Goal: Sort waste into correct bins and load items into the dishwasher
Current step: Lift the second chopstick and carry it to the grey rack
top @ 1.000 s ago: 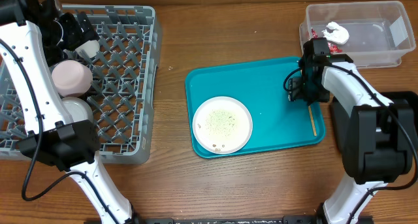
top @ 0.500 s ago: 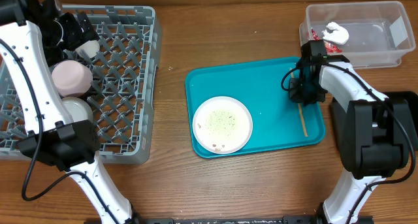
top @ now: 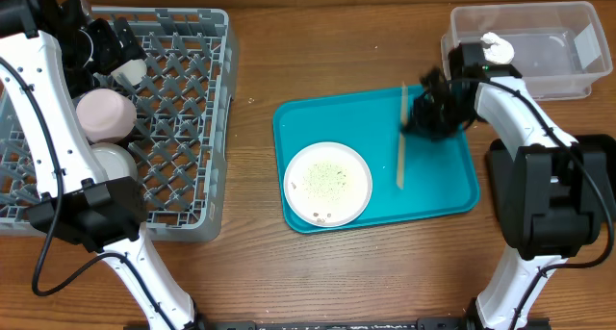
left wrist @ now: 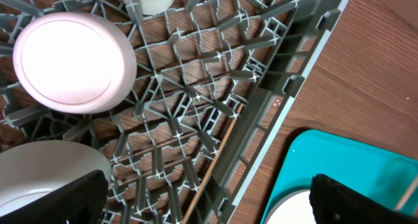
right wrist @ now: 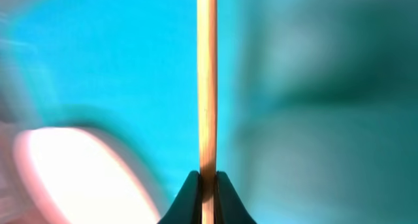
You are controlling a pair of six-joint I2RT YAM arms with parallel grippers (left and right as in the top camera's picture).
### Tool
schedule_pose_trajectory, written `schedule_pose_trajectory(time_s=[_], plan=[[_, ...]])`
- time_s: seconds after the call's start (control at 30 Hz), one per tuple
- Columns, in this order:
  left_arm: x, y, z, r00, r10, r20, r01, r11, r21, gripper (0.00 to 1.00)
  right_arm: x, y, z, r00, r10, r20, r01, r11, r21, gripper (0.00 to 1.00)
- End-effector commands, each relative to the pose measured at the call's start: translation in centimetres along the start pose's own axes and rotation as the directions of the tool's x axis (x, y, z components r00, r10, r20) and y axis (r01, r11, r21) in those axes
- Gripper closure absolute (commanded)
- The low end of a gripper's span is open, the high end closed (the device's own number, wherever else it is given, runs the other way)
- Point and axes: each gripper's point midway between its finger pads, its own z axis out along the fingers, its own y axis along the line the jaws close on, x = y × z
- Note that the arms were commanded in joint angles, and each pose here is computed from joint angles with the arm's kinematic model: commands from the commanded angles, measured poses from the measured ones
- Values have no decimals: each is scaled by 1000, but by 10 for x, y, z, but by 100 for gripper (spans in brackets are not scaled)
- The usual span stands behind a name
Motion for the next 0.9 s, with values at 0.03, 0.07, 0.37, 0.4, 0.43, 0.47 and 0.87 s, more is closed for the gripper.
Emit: schedule_pose_trajectory(time_s=[0.03,0.07,0.37,0.4,0.43,0.47,0.87], plan=[[1,-2,-15,999,-6,31,6,1000,3,0,-10,154,-66,993,-108,53,118,769,-628,96],[1,-2,-15,1000,-6,31,6,1000,3,0,-11,166,-64,994,-99,39,100,757,-646,96],[1,-2,-15,1000,-6,31,6,1000,3,0,5,286,-8,990,-90,107,137,789,-599,96],[1,-2,-15,999,-6,31,6,1000,3,0,12,308,2,987,-74,143,144,797,-587,96],[1,-2,-15,1000,-6,31,6,1000,3,0,17,321,8,984,-69,163,152,799,-582,96],[1,-2,-15,1000,-6,31,6,1000,3,0,23,333,13,981,-70,181,164,799,-579,96],[1,-2,-15,999,-6,31,6,1000,3,0,82,412,74,966,-94,240,231,730,-643,96]])
